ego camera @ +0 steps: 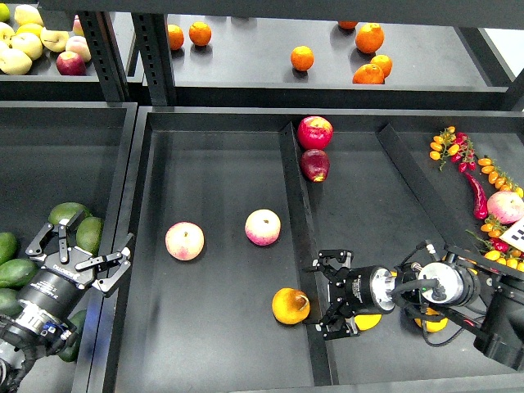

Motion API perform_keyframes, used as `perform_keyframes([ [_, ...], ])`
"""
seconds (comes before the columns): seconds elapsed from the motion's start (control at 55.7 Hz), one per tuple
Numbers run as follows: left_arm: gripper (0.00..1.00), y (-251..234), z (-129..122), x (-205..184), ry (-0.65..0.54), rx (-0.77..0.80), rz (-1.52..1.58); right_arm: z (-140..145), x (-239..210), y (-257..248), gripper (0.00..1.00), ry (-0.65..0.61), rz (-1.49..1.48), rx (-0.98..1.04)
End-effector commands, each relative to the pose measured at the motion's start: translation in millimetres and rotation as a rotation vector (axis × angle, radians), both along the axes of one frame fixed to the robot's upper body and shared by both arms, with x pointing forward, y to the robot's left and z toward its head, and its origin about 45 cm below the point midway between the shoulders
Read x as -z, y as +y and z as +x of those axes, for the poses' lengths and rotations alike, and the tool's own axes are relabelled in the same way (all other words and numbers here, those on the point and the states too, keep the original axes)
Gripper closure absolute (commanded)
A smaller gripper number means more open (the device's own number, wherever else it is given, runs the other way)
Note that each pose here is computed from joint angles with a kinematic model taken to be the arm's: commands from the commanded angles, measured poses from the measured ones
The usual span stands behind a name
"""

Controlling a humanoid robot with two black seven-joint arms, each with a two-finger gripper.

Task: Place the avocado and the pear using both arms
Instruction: 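Move the right gripper down to the orange-yellow fruit in the middle bin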

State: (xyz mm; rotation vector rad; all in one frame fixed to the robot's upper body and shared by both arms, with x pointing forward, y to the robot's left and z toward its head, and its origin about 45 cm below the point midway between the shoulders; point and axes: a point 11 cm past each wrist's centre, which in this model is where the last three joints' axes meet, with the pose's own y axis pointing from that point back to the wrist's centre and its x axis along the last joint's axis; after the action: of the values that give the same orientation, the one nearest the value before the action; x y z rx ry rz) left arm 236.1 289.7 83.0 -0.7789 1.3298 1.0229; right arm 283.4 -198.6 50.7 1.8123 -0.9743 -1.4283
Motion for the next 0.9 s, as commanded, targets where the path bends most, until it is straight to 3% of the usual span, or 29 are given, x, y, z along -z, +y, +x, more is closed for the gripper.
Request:
perform_keyframes([
  [0.0, 0.01, -1, -3, 2, 0.008, 0.003, -0.001, -3, 8, 1, 0.00, 0.007, -0.017, -0.002],
  [0.395, 0.01, -3, -4, 2, 0.009, 0.008, -0.002, -16, 30, 17, 0.01, 0.022, -0.037, -0.032],
  [0.879, 0.01, -9, -12, 3, 0.017, 0.027, -0.006, 0, 32, 7, 0.01, -0.002, -0.044, 0.019],
])
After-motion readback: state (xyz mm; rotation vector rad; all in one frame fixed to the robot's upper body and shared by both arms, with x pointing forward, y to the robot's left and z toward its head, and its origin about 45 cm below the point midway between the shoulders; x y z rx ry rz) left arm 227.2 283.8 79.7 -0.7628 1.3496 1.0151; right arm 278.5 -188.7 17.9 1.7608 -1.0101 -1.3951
